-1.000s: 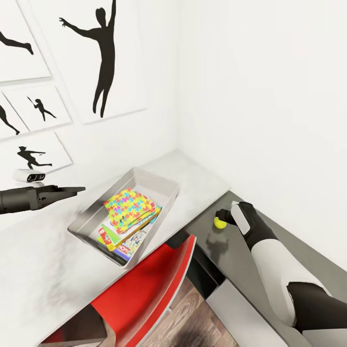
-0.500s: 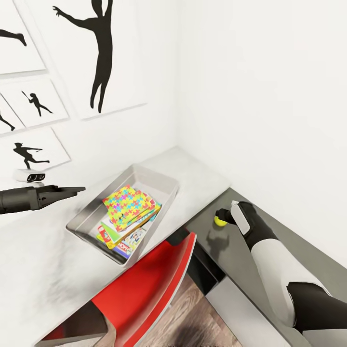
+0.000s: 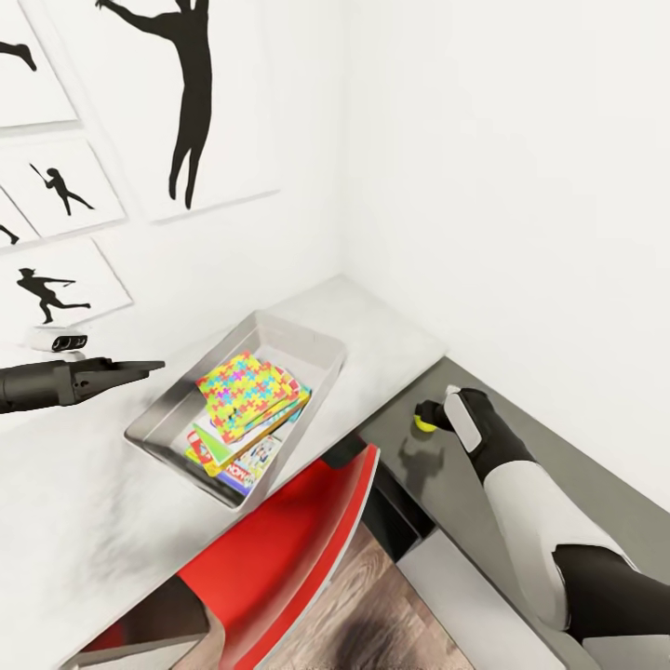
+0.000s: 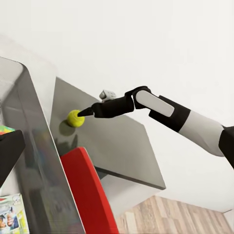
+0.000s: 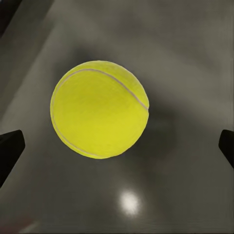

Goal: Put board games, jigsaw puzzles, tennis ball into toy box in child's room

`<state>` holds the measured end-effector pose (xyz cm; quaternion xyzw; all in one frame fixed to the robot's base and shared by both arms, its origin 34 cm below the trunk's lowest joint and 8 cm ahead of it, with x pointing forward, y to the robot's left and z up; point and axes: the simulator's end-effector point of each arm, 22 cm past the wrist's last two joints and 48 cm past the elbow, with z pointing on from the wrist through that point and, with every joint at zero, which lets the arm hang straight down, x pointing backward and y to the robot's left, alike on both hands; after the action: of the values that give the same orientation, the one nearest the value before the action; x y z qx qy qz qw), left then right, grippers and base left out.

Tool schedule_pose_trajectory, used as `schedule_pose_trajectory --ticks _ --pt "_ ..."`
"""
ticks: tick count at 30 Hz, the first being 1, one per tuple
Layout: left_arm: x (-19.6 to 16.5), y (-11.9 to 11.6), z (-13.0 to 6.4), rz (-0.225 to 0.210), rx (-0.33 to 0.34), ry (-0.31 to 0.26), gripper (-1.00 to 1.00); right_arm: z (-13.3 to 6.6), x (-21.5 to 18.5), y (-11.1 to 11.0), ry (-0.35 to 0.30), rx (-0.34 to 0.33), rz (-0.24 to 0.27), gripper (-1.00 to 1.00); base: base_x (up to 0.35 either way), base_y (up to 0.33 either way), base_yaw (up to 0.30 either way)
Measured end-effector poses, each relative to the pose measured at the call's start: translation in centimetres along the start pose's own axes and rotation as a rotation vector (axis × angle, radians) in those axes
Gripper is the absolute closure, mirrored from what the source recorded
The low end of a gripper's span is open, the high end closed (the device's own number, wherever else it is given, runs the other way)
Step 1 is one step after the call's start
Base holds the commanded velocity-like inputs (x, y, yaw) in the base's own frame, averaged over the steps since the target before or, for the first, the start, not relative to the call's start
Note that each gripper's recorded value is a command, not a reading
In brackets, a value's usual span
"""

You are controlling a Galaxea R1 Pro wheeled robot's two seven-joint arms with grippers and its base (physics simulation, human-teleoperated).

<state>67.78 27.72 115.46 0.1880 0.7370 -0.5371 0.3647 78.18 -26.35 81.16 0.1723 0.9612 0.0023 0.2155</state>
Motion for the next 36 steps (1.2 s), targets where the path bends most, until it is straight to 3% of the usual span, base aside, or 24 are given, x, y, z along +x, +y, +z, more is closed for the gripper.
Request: schedule_pose_trajectory --ticks 17,36 --pt "0.8 1.2 0.3 -0.022 -0.004 0.010 -1.00 0.7 -0.3 2.8 -0.011 -0.032 -0.005 -1.00 0.000 0.000 0.000" --pt "1.5 2.3 0.5 -0.041 -0.009 0.015 -1.00 1.6 -0.1 2.7 -0.002 -0.025 -0.008 -1.00 0.000 0.000 0.000"
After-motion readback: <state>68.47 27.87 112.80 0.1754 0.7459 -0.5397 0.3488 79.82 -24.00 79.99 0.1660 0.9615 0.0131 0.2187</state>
